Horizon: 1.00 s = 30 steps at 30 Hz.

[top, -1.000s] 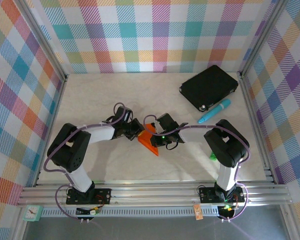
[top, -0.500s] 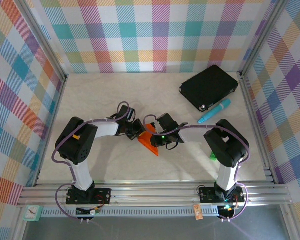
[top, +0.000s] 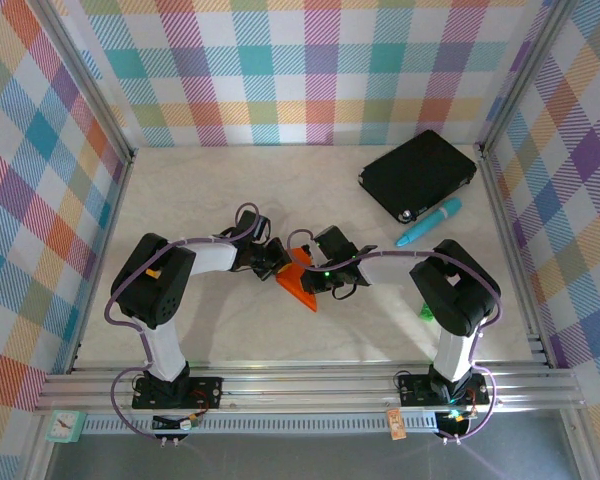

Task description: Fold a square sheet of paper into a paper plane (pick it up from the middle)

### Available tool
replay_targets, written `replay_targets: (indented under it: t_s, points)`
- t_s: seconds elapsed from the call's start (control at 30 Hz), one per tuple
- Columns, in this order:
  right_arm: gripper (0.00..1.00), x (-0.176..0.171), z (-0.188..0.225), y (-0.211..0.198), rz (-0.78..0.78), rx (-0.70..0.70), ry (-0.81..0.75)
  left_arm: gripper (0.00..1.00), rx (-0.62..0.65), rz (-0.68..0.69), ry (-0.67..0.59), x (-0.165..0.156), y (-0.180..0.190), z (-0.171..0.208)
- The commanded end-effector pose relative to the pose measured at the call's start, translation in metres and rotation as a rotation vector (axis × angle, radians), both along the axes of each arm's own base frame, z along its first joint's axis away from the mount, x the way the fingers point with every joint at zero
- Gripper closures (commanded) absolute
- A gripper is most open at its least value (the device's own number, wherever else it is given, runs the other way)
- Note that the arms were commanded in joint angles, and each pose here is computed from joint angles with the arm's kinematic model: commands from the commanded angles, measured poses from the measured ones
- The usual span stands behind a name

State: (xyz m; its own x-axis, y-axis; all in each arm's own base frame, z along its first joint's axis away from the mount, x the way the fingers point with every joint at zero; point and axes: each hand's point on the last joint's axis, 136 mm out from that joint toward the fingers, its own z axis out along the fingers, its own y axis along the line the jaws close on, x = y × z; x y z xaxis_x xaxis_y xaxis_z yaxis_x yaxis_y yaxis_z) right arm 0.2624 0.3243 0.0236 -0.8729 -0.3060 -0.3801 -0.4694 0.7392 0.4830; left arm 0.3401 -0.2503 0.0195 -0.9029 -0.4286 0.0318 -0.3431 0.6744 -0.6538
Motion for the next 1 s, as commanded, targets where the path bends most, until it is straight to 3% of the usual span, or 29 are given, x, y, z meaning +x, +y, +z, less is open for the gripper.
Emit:
replay_targets:
  t_s: [0.0, 0.3, 0.6, 0.97]
  points:
    - [0.98, 0.000, 0.001, -0.002, 0.011, -0.008, -0.003, 0.97, 0.081, -0.003, 0.128, -0.025, 0.014, -0.035]
    - [0.98, -0.010, -0.027, -0.015, -0.008, -0.088, 0.074, 0.97, 0.067, -0.018, 0.085, -0.013, 0.008, -0.015]
    - [0.98, -0.012, -0.033, -0.017, -0.019, -0.104, 0.095, 0.93, -0.003, 0.021, -0.069, -0.001, 0.003, 0.060]
    - [0.98, -0.011, -0.039, -0.018, -0.035, -0.110, 0.120, 0.97, -0.081, 0.053, -0.007, -0.052, -0.015, 0.038]
